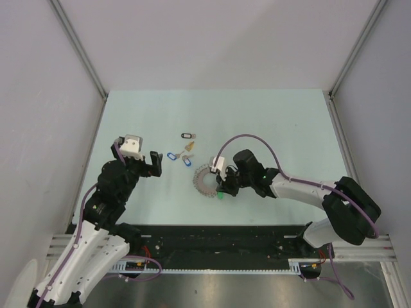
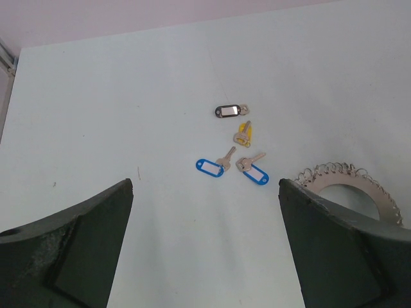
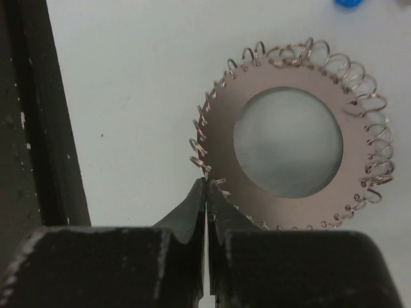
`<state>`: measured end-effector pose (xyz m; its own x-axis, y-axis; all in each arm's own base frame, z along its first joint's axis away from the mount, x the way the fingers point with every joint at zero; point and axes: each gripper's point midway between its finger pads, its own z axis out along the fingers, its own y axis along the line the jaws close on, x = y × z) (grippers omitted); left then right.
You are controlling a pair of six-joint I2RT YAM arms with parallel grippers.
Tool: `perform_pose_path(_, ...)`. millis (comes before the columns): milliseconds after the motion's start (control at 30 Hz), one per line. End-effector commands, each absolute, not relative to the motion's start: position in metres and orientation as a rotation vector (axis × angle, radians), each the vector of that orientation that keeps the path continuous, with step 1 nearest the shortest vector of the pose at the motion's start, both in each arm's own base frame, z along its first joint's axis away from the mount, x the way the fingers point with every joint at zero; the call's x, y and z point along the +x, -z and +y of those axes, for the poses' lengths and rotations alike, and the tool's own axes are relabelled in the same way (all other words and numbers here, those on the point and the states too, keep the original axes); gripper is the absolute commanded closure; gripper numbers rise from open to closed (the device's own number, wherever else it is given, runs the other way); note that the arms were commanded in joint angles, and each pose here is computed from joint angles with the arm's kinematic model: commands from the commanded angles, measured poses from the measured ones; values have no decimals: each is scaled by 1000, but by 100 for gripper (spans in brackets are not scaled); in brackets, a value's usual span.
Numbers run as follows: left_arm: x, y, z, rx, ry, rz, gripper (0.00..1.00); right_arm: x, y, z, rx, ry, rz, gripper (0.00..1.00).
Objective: Put the keys on the keyring
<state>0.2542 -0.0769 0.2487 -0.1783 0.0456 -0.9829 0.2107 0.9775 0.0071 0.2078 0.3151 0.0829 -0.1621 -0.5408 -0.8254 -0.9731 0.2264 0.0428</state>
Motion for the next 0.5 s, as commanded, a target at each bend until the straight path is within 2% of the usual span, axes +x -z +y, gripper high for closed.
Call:
perform_pose_path(0, 256, -249, -73, 180, 131, 1741, 0, 193, -80, 316, -1372, -852, 1856, 100)
perform_pose_path(367, 259, -242, -74, 181, 129, 1768, 0, 181, -52, 313, -1376, -898, 1986, 100)
perform_pose_path(467, 260, -242, -76, 184, 136, 1770, 0, 174, -56, 309, -1356, -909, 2025, 85)
